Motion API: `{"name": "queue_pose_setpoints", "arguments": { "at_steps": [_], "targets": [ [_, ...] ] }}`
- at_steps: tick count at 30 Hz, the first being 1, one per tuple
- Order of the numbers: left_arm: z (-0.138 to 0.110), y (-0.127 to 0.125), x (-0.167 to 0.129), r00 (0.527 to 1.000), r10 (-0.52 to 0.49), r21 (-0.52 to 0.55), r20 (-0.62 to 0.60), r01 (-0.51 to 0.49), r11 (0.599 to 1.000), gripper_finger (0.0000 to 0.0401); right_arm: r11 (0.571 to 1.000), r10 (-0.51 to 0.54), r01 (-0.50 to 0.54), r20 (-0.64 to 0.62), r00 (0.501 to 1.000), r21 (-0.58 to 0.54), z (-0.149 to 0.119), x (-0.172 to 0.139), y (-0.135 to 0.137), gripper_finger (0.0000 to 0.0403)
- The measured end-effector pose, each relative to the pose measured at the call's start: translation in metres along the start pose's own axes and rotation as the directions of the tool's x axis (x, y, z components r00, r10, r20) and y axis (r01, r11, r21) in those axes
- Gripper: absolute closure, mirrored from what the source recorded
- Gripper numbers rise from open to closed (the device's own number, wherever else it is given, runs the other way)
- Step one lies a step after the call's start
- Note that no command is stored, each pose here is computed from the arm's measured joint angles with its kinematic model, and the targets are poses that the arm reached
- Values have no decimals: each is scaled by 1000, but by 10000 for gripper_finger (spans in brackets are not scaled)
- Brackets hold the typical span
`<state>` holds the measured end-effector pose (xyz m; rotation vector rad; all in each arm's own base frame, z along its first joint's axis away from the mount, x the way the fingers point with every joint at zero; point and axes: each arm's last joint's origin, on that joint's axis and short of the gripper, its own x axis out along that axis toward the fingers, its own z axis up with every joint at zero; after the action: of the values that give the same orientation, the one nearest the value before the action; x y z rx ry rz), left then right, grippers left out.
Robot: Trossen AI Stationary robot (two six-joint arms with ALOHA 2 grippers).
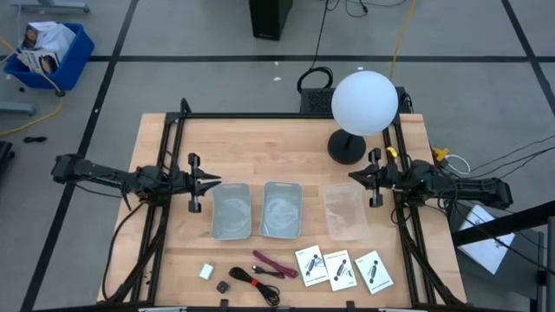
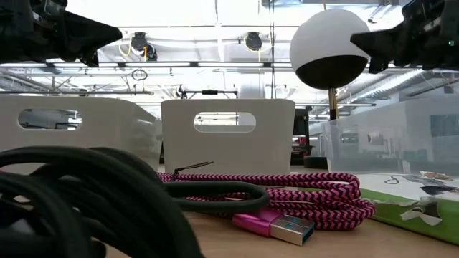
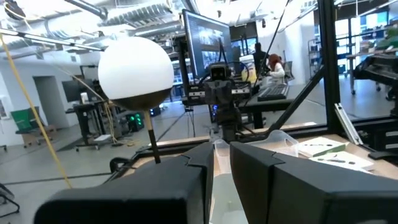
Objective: Pick and place items into bin
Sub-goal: Put the middle white card reader box into the transparent bin
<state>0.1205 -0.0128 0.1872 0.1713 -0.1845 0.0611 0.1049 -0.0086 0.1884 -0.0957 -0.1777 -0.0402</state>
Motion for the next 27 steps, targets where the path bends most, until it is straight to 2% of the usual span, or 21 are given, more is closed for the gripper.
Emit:
{"name": "queue_pose_setpoints", "arguments": {
  "at_steps": [2,5,9,12,17,23,27],
  "targets": [
    [0,0,0,1000,0,0,0,0,1000,339,999,34,-34,-85,996,-3,-2,2,2,379],
    [0,0,0,1000,0,-1,-2,0,1000,339,1000,21,-21,-100,995,-4,33,8,2,346],
    [-3,-1,0,1000,-6,5,-26,6,1000,339,1000,11,-17,-271,963,-19,65,23,7,293],
    [-5,-1,0,999,-9,9,-46,10,1000,339,998,36,-49,-341,939,-30,94,40,13,255],
    [-5,-1,0,999,2,10,-49,-2,1000,339,989,130,-144,-503,855,10,119,75,36,213],
    [-5,0,0,998,33,12,-55,-32,999,339,961,244,-271,-591,769,43,131,120,80,185],
    [-5,0,0,998,32,10,-57,-32,999,339,959,260,-268,-683,683,97,134,138,106,179]
  ]
}}
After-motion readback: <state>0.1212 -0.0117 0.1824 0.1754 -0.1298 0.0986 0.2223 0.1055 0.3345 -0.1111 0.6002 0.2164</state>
